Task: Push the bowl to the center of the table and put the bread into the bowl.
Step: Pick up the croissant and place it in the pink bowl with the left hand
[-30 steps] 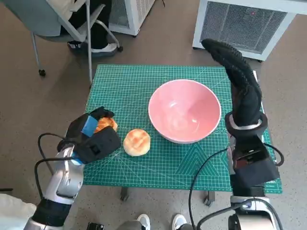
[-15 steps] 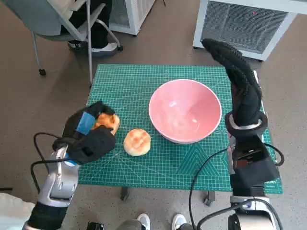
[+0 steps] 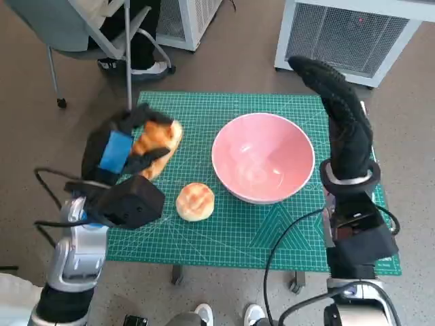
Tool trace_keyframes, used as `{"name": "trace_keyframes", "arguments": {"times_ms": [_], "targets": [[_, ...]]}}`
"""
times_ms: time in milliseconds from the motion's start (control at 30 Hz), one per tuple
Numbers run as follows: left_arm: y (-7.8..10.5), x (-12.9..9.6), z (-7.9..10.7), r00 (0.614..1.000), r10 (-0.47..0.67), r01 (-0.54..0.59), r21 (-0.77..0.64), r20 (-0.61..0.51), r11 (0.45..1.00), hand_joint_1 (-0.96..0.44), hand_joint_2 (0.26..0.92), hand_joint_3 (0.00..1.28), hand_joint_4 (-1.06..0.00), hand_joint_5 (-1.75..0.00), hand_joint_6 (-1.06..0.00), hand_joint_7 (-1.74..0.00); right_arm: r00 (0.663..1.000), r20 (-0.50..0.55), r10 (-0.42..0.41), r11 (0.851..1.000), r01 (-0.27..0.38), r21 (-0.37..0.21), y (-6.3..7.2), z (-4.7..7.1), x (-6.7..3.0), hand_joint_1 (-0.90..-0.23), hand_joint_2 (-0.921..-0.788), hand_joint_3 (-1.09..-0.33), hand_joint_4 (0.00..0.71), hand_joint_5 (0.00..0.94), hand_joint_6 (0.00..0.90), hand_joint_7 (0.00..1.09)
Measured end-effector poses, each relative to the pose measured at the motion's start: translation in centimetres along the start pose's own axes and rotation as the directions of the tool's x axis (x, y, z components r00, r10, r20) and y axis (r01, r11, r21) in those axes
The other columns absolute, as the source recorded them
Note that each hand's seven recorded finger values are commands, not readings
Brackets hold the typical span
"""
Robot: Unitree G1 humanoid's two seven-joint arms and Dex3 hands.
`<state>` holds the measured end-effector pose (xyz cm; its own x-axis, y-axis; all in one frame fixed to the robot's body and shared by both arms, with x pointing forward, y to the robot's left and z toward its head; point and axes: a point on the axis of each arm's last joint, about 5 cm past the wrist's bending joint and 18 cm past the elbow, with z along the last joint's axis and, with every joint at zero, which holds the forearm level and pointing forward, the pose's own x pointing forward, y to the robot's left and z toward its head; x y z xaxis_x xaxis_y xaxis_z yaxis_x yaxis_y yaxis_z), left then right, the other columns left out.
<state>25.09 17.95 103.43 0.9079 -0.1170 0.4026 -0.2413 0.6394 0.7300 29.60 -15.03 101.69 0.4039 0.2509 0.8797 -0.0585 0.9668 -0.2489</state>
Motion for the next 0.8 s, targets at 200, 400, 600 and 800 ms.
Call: {"name": "trace_keyframes", "arguments": {"times_ms": [200,400,600,800], "targets": [[1.0,1.5,1.9,0.990,0.062,-0.061,-0.011,0.127,0.998,0.01,0.842,0.00,-0.96,-0.98,-0.88,-0.76,1.000,0.003,0.002,1.000,-0.002,-0.015,-0.4,0.1,-0.11,-0.538,-0.921,-0.749,0.308,0.009,0.002,0.73],[1.1,2.7,3.7,0.970,0.078,-0.073,-0.028,0.232,0.997,0.00,0.854,0.01,-0.95,-0.96,-0.81,-0.88,1.000,0.002,0.002,1.000,-0.002,-0.022,-0.6,0.2,-0.22,-0.529,-0.921,-0.752,0.303,0.006,0.002,0.73],[-0.2,3.7,5.3,0.950,0.016,-0.013,-0.011,0.311,1.000,0.00,0.875,0.01,-0.92,-0.92,-0.73,-1.02,1.000,-0.002,0.003,1.000,-0.003,-0.027,-0.7,0.2,-0.32,-0.537,-0.921,-0.751,0.303,0.005,0.000,0.73],[-2.7,4.8,6.2,0.918,-0.088,0.092,0.008,0.387,0.996,0.00,0.909,0.01,-0.85,-1.02,-0.65,-1.10,1.000,0.000,-0.001,0.999,0.001,-0.032,-0.8,0.3,-0.29,-0.546,-0.921,-0.749,0.303,0.005,-0.001,0.72]]}}
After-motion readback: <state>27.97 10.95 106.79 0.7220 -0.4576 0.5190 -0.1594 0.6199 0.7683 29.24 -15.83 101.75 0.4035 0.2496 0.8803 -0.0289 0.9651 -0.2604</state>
